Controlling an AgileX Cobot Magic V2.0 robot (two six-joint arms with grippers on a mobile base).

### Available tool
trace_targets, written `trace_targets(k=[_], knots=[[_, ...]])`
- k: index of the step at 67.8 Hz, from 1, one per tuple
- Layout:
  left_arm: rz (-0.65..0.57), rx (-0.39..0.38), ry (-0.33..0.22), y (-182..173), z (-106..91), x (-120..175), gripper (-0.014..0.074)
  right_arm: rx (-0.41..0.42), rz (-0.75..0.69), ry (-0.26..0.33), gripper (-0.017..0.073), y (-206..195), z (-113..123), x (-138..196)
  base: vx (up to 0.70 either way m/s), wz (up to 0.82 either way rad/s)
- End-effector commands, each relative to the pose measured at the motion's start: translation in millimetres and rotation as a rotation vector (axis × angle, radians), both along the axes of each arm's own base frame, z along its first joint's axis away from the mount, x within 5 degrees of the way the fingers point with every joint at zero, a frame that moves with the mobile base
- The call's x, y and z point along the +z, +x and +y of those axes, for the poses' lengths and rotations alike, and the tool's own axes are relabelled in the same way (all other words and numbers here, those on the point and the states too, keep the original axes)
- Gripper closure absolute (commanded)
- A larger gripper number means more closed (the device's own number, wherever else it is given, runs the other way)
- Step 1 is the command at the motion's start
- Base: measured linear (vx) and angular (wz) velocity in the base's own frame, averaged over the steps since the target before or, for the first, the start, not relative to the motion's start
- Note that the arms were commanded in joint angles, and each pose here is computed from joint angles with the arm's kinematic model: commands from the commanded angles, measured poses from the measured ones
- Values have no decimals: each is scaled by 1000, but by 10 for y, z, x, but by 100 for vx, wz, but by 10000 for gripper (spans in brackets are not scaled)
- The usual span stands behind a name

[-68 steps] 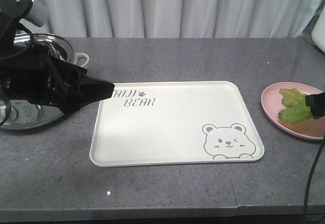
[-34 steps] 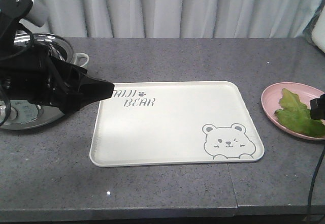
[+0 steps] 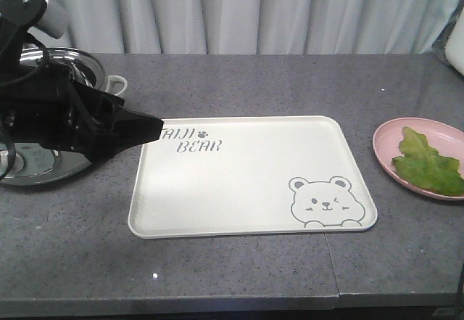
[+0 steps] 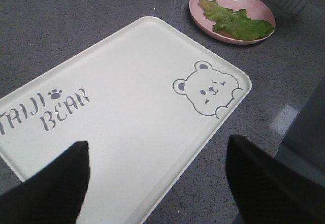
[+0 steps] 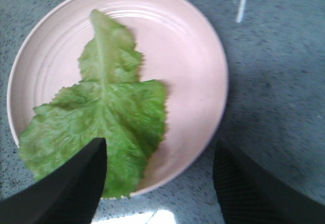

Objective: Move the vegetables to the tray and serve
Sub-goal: 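Lower the lettuce onto the pink plate and open the right gripper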

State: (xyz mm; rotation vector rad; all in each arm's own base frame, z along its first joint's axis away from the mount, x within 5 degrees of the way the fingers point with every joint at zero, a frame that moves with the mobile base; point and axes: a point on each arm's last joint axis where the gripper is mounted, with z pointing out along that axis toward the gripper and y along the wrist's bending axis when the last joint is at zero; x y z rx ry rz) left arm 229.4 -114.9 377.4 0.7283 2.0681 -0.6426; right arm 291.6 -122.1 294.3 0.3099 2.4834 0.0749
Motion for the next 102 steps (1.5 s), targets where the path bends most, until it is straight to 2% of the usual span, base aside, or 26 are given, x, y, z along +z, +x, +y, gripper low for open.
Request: trace_targets(k=[1, 9, 39, 79, 91, 102], knots=[[-62, 21, -63, -46, 3, 184, 60, -63, -74, -11, 104, -83, -110, 296, 0, 0], [-62, 21, -63, -46, 3, 184, 60, -96, -71, 6, 104, -81, -196, 329, 0, 0], [-62, 21, -63, -46, 3, 184, 60, -14, 115, 121, 104, 414, -427, 96, 0, 0], [-62, 21, -63, -46, 3, 184, 60, 11, 169, 174, 108, 706, -572, -388, 0, 0], [-62, 21, -63, -46, 3, 184, 60, 44, 155, 213, 155, 754, -551, -458, 0, 0], [-62, 21, -63, -46, 3, 184, 60, 44, 159, 213, 244, 757, -554, -472, 0, 0]])
